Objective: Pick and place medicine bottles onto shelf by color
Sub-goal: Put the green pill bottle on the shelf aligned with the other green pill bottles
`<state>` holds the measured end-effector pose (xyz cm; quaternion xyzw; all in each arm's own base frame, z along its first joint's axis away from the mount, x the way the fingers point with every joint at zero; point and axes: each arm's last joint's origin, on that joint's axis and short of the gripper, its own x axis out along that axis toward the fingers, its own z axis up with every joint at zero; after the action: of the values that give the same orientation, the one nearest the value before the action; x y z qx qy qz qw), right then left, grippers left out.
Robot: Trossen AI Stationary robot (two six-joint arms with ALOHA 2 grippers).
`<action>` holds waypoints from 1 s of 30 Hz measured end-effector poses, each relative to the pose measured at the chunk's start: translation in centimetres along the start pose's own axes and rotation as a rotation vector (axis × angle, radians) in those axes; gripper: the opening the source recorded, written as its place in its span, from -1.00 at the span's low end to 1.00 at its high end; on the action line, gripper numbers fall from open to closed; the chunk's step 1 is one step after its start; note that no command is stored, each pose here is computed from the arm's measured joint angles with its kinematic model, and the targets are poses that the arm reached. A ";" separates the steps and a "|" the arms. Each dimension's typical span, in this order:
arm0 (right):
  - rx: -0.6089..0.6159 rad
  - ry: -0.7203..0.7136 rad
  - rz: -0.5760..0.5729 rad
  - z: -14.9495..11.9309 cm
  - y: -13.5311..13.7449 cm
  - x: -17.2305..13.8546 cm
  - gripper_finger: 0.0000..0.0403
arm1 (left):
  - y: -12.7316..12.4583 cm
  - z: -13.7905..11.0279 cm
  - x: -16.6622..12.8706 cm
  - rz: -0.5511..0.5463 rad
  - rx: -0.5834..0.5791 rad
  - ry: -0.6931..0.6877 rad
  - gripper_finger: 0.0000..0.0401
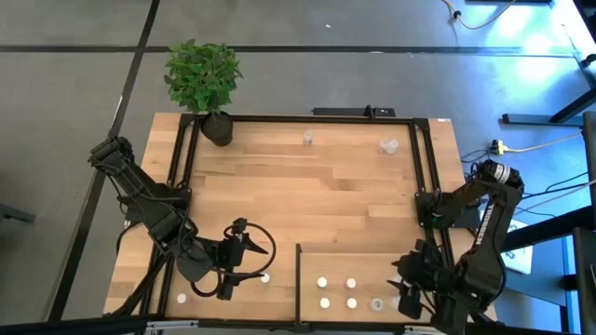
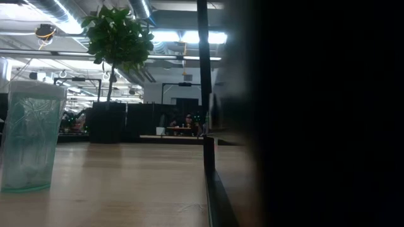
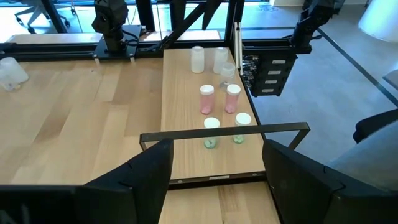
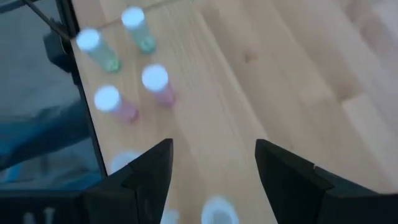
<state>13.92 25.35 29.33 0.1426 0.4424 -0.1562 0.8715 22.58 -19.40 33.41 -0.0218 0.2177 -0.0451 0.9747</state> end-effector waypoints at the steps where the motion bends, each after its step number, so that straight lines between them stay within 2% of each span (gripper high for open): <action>1: -0.014 -0.012 0.001 0.5 0.1 0.0 0.14 | 0.0 0.0 0.0 0.000 0.000 0.000 0.20; 10: -0.147 -0.202 -0.060 4.5 0.1 0.9 0.14 | 0.0 0.0 0.0 0.000 0.000 0.000 0.20; 13: -0.127 -0.207 -0.080 5.4 -0.1 1.4 0.14 | 0.0 0.0 0.0 0.000 0.000 0.000 0.20; 17: -0.099 -0.209 -0.097 6.2 -0.4 1.9 0.14 | 0.3 0.1 0.2 0.036 0.144 -0.009 0.20; 20: -0.086 -0.209 -0.106 6.5 -0.5 2.1 0.14 | 0.4 0.2 0.2 0.045 0.197 -0.009 0.20; 27: -0.096 -0.208 -0.131 7.3 -0.8 2.6 0.14 | 0.4 0.1 0.2 0.042 0.196 -0.009 0.20; 30: -0.097 -0.201 -0.177 8.2 -1.4 3.2 0.14 | 0.6 0.2 0.3 0.048 0.163 -0.009 0.20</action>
<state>21.15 20.40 31.22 0.0445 0.3706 -0.2245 0.9002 22.97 -18.87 33.43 0.0625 0.2094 -0.0392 0.9751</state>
